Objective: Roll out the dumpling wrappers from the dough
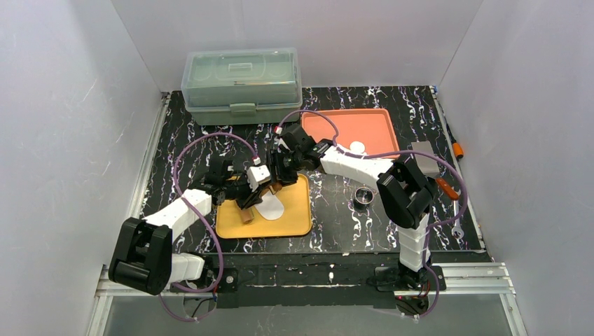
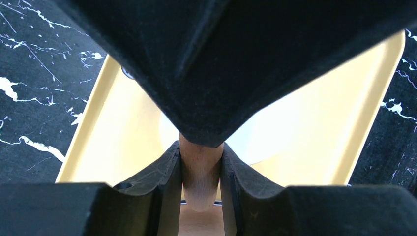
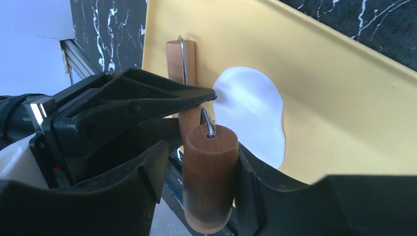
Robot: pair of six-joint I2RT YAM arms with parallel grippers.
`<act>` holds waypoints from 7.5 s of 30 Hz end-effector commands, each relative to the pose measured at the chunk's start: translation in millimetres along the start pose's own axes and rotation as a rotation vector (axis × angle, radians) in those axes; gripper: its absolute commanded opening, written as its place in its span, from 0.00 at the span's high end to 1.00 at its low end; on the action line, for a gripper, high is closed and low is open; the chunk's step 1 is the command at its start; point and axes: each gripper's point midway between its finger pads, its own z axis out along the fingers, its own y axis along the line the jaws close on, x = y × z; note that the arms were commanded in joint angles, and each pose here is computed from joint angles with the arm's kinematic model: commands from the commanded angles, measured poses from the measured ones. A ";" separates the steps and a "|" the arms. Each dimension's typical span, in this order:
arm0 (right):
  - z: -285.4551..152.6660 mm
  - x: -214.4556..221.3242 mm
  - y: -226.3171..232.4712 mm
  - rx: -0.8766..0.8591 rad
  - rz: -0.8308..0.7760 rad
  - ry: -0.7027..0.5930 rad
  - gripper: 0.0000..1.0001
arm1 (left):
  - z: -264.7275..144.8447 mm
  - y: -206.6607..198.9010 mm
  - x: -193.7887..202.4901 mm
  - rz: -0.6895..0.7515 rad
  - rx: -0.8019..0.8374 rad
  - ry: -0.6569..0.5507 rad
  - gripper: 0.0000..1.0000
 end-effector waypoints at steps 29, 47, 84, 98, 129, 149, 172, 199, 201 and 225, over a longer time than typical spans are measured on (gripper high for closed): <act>18.3 -4.0 29.7 -0.231 0.107 0.082 0.53 | -0.5 1.1 -6.1 0.016 -0.001 -0.027 1.00; 1.7 -8.5 28.3 -0.166 0.024 0.055 0.99 | -36.9 4.8 -22.8 -0.049 0.006 0.082 0.28; -63.9 -20.2 -1.3 -0.021 -0.109 0.124 0.99 | -89.5 78.9 109.2 -0.906 -0.477 0.461 0.32; -17.8 20.7 -41.7 0.094 -0.086 0.141 0.99 | -58.3 77.4 114.0 -1.030 -0.388 0.506 0.74; -15.5 33.2 -99.1 0.357 -0.153 0.158 0.99 | -59.3 76.3 104.8 -1.066 -0.412 0.449 1.00; -7.3 40.8 -111.1 0.338 -0.101 0.147 0.99 | -61.9 78.2 104.2 -1.046 -0.430 0.438 1.00; -58.9 -47.3 40.1 -0.102 -0.181 -0.048 0.99 | -60.8 78.6 103.7 -1.043 -0.425 0.433 1.00; -6.5 15.7 -99.8 0.298 -0.172 0.331 0.99 | -61.0 79.3 103.6 -1.041 -0.433 0.427 1.00; -5.6 16.0 -100.0 0.331 -0.198 0.348 0.99 | -60.9 79.3 103.7 -1.041 -0.433 0.427 1.00; -5.2 38.8 -119.6 0.444 -0.230 0.357 0.99 | -61.5 79.6 103.3 -1.037 -0.437 0.422 1.00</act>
